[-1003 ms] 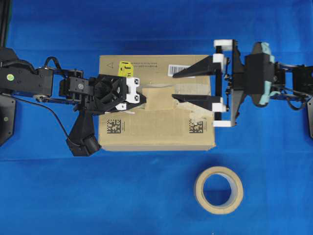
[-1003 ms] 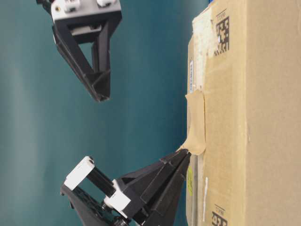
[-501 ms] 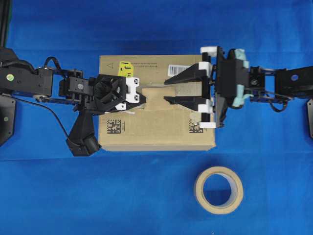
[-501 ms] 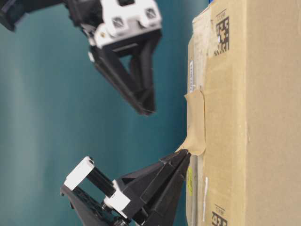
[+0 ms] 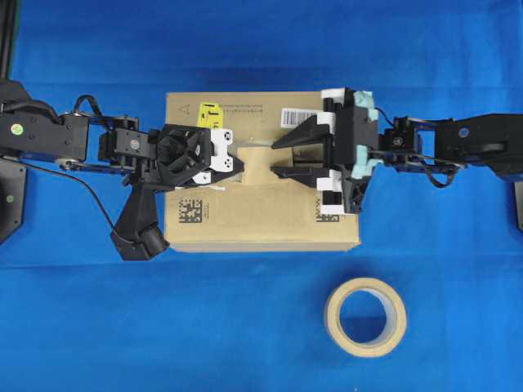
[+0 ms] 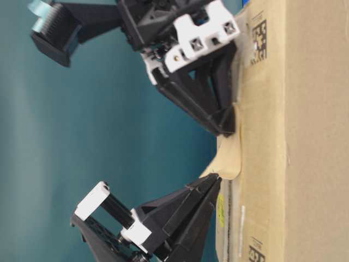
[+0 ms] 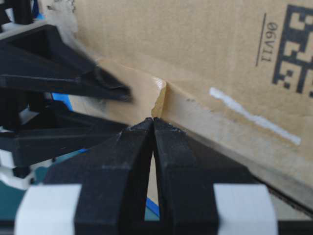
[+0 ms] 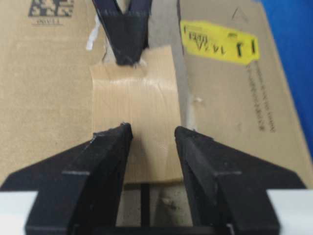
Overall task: Apply tape along the seams of the closed cardboard box to seal it securely.
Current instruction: 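Bring the right gripper over the seam and press the tape down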
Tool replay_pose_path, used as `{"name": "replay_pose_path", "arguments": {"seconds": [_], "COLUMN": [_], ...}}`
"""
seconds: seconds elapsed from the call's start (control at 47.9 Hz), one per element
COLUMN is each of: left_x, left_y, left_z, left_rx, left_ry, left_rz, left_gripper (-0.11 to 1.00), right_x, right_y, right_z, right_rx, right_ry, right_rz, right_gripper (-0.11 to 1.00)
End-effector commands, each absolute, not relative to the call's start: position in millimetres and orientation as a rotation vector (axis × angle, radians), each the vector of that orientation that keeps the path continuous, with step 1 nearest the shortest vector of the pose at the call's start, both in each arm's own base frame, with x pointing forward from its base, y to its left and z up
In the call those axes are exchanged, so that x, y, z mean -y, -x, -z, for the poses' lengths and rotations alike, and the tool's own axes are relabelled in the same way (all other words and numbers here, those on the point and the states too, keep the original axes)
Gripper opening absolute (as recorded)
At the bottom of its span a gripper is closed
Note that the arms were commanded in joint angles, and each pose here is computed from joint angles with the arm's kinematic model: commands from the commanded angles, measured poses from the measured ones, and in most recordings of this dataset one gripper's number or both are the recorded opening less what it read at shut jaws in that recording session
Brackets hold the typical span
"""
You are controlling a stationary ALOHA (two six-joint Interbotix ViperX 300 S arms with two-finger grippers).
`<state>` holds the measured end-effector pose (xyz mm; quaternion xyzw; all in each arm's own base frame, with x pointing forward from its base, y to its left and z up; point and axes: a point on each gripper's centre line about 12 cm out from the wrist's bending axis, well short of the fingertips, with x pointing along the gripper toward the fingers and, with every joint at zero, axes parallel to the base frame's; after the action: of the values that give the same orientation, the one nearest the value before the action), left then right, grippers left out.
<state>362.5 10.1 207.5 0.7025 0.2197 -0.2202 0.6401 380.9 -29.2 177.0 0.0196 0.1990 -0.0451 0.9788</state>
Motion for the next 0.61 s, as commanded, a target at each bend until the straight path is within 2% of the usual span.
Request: {"name": "replay_pose_path", "arguments": {"seconds": [0.0,0.585], "left_x": [-11.2,-14.6], "left_y": [-362.0,-357.3], "left_z": [-219.7,-215.9], "left_rx": [-0.475,-0.521], "left_ry": [-1.607,-1.554], "left_rz": [0.468,0.478], "left_gripper": [0.0,0.0], "right_x": [31.3,30.9], "right_y": [-385.6,-383.0], "right_z": [-183.8,-178.2], "right_rx": [-0.386,-0.435], "right_ry": [-0.04,-0.041], "right_rz": [0.095,0.093], "right_gripper": [0.48,0.48]}}
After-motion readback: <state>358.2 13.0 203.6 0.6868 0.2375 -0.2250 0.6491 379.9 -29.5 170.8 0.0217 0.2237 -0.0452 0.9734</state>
